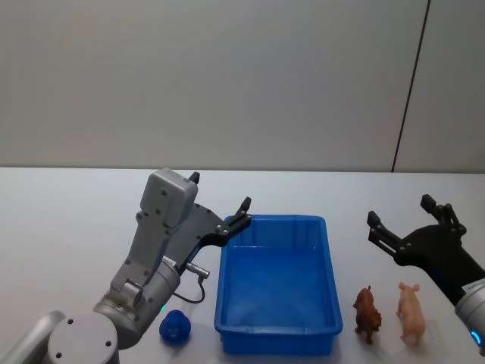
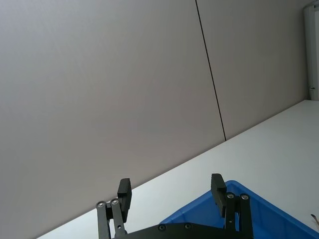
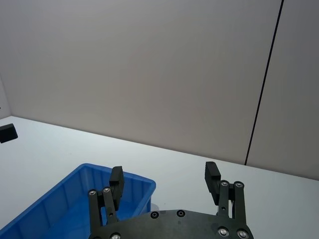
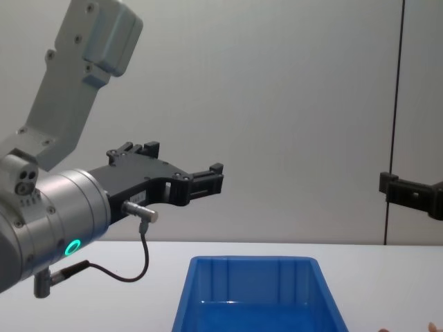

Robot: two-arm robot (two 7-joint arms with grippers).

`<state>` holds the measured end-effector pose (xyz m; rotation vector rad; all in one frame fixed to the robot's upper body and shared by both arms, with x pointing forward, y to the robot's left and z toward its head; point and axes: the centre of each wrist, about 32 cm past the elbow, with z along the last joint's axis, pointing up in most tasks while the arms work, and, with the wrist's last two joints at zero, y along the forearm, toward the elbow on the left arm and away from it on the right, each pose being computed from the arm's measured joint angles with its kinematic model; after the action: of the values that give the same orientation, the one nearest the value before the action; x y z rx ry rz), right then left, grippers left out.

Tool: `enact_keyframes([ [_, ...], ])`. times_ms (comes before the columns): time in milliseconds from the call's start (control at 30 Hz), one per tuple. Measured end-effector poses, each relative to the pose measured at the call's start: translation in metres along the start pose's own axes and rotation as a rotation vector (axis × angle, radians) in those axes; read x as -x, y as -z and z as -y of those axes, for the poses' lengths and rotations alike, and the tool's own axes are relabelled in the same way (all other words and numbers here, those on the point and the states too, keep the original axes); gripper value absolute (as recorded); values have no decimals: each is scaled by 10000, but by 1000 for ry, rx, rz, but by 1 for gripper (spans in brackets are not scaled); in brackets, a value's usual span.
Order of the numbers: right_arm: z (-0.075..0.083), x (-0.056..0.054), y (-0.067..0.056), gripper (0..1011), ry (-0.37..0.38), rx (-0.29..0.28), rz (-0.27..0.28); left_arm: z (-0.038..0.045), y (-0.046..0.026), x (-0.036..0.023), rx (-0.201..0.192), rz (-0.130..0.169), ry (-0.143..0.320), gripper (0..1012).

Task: Pick up the two dolls from the table and place them into the box.

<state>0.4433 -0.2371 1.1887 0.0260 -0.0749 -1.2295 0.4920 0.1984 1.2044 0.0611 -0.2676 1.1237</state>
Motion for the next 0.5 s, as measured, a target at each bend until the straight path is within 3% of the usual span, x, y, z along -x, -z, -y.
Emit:
enact_keyframes([
  [500,0,0,0,1001,0,0,0,0,0,0,0,0,0,1001],
])
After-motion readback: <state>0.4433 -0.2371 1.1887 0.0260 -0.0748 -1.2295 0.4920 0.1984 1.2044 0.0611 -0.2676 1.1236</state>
